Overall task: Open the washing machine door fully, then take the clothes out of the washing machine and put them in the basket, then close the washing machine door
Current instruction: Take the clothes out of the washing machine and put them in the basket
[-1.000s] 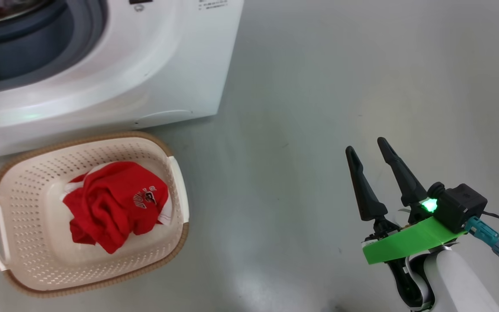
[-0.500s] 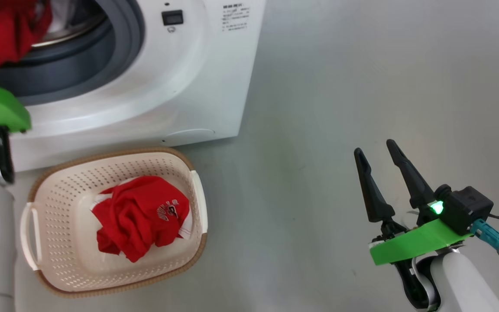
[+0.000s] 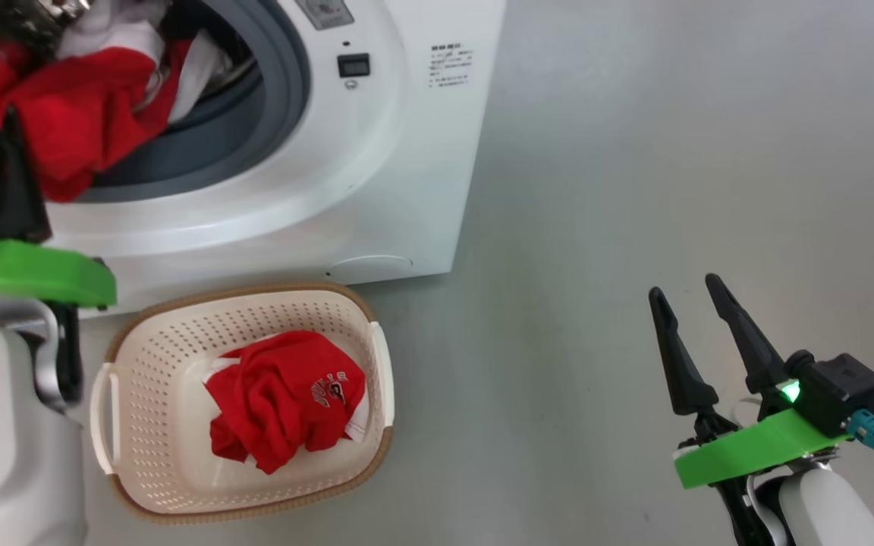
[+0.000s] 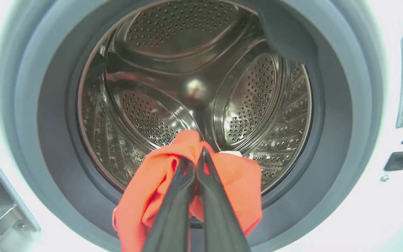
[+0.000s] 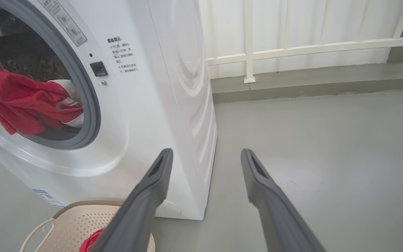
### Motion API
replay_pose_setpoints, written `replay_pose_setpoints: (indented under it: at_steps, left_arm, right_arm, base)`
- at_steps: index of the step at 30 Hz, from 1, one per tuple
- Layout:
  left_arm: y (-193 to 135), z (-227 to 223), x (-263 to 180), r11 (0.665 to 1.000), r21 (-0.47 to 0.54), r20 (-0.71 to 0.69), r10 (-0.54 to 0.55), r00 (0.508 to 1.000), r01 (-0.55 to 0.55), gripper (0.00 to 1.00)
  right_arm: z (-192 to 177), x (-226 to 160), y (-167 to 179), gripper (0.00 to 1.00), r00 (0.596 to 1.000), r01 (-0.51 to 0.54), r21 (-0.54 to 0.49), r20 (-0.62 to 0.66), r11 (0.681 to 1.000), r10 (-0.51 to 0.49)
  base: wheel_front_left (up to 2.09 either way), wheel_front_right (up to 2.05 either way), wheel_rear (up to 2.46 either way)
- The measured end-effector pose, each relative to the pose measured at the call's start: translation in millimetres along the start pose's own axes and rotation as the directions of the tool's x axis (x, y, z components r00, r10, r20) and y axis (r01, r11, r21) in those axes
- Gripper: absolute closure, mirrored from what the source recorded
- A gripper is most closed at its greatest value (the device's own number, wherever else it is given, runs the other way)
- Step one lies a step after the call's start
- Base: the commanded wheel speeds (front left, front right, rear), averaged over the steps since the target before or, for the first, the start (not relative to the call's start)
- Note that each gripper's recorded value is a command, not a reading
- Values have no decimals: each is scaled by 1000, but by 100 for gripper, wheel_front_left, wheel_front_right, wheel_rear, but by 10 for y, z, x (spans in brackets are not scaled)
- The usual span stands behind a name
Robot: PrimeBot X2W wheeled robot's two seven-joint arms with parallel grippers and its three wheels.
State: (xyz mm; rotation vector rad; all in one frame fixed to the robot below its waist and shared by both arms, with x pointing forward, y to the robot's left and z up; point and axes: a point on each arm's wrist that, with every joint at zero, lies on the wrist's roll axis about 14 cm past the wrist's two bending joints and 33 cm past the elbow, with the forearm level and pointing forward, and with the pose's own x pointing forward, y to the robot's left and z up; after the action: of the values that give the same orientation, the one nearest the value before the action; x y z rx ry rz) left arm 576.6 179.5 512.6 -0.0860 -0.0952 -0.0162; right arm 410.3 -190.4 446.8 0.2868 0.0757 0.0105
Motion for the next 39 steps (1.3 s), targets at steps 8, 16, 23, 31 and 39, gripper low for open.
replay_pose_setpoints:
  at_steps: [8, 16, 23, 31, 39]
  left_arm:
    - [27, 314, -277, 1000, -16, 103, 6, 995, -4, 100]
    - [38, 614, -499, 1000, -16, 206, 3, 979, 0, 100]
    - [6, 723, -648, 1000, -12, 253, -5, 967, 9, 100]
    - [-30, 181, -822, 1000, -13, 110, -12, 994, 13, 100]
    - [-38, -835, -1045, 1000, -30, -189, -6, 982, 1, 100]
  right_arm:
    - [82, -10, 23, 0, 1000, -7, 2, 25, 1000, 7]
    - [73, -13, 22, 0, 1000, -8, 1, 23, 1000, 8]
    - [45, 17, 12, 0, 1000, -10, -8, 16, 1000, 10]
    - [-70, 64, -9, 0, 1000, -4, -4, -13, 1000, 4]
    - [-199, 154, -56, 0, 999, 8, -3, -41, 1000, -9]
  base:
    - [0, 0, 0]
    - [0, 0, 0]
    - [0, 0, 0]
    - [0, 0, 0]
    - [0, 0, 0]
